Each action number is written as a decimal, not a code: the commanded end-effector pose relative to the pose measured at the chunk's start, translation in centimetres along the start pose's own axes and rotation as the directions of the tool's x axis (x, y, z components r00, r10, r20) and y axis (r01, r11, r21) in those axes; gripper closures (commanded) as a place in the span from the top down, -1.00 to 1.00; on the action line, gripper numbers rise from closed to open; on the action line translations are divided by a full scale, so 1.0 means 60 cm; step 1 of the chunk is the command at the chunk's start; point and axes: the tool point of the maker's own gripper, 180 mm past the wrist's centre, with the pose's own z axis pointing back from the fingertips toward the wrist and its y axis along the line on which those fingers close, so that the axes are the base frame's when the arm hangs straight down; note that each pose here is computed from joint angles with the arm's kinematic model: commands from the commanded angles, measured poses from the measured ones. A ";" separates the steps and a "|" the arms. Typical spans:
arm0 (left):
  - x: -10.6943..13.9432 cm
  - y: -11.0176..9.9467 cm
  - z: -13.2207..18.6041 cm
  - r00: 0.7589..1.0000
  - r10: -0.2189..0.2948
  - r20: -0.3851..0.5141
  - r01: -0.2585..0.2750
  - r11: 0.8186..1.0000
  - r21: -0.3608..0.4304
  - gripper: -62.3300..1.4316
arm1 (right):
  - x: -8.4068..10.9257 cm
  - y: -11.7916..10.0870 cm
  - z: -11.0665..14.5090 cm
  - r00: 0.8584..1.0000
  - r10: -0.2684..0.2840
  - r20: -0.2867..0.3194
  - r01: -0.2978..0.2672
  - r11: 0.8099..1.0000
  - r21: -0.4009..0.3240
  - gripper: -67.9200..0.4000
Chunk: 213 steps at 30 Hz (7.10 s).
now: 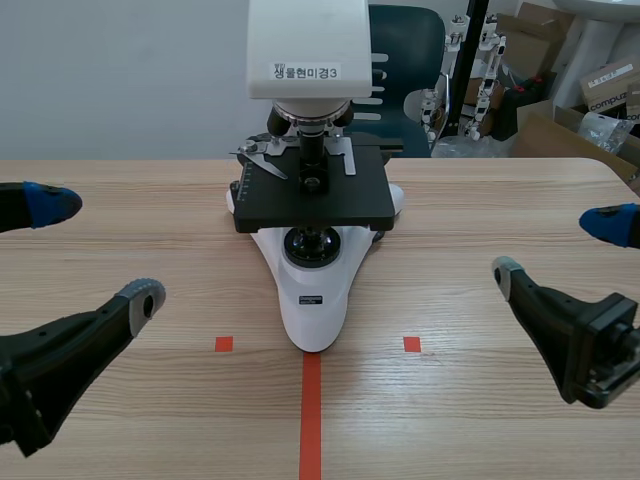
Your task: Point at the stage clip
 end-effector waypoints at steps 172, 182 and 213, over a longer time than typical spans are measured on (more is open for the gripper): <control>0.022 0.111 -0.220 0.852 -0.512 0.109 0.523 0.838 -0.156 -0.82 | 0.015 -0.003 -0.004 1.000 0.009 0.030 -0.009 1.000 0.004 0.59; 0.022 0.111 -0.220 0.852 -0.512 0.109 0.523 0.838 -0.156 -0.82 | 0.015 -0.003 -0.004 1.000 0.009 0.030 -0.009 1.000 0.004 0.59; 0.043 0.127 -0.204 0.861 -0.486 0.151 0.504 0.855 -0.120 -0.82 | 0.015 -0.003 -0.004 1.000 0.008 0.030 -0.009 1.000 0.004 0.59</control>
